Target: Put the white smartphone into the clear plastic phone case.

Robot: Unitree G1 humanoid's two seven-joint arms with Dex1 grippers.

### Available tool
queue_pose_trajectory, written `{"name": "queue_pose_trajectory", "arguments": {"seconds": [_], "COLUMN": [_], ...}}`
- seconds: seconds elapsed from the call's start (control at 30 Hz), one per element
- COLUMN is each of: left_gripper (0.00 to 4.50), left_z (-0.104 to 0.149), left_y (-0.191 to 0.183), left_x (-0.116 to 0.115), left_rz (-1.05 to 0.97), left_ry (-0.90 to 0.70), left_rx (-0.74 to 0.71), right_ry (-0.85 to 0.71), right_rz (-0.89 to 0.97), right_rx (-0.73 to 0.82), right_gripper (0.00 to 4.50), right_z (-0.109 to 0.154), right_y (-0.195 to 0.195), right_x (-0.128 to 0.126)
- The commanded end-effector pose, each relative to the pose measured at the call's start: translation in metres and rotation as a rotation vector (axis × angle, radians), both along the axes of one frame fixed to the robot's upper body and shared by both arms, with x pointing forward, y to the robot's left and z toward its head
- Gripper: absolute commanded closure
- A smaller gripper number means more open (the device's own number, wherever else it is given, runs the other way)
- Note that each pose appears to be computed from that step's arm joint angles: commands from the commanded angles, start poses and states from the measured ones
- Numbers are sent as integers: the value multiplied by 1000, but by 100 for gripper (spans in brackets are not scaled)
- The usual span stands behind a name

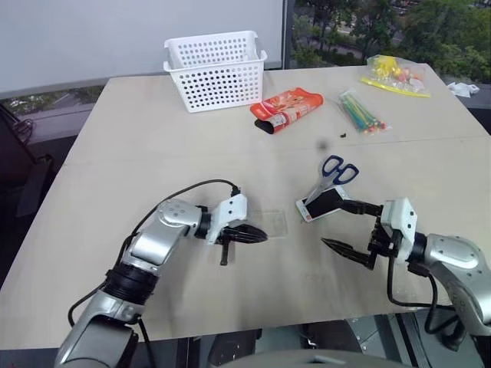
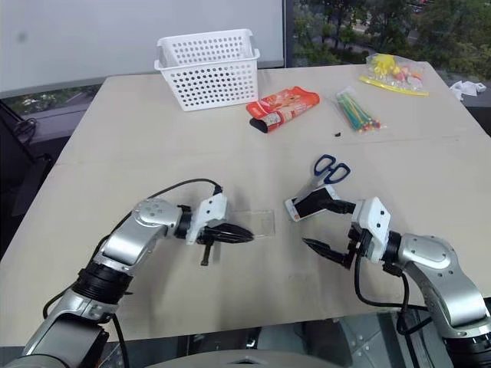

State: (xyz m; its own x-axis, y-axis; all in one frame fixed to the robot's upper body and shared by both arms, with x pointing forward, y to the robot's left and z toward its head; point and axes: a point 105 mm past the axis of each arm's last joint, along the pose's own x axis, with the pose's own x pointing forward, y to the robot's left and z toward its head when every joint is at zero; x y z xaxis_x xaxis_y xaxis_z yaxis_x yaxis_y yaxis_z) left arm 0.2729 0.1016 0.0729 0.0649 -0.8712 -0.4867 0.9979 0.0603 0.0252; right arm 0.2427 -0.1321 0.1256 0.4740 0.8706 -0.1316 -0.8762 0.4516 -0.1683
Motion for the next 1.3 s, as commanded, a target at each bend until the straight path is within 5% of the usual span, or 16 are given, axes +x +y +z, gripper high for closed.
{"name": "queue_pose_trajectory", "arguments": {"seconds": [0.03,0.2,0.27,0.33,0.57,0.9,1.0,1.3], "left_gripper": [338,105,10,10,10,10,5,5], "left_z": [-5,14,50,75,86,88,88,90], "left_y": [-2,-4,-3,-1,13,12,13,10], "left_x": [-8,8,11,6,-11,-22,-22,-17], "left_rz": [-21,63,100,120,232,341,349,351], "left_ry": [12,-115,-180,-214,-247,-243,-248,-268], "left_rx": [27,-42,-147,-213,-180,-202,-202,-210], "right_ry": [-54,-74,-115,-151,-24,108,125,234], "right_rz": [-46,-145,-205,-215,-325,-176,-136,-71], "right_rx": [-42,-107,-159,-228,-347,-447,-465,-558], "right_gripper": [0,0,0,0,0,0,75,448], "right_z": [6,1,6,8,-2,-31,-34,-50], "right_y": [-8,-21,-24,-25,-44,-38,-35,-40], "right_x": [9,31,56,75,138,147,146,135]}}
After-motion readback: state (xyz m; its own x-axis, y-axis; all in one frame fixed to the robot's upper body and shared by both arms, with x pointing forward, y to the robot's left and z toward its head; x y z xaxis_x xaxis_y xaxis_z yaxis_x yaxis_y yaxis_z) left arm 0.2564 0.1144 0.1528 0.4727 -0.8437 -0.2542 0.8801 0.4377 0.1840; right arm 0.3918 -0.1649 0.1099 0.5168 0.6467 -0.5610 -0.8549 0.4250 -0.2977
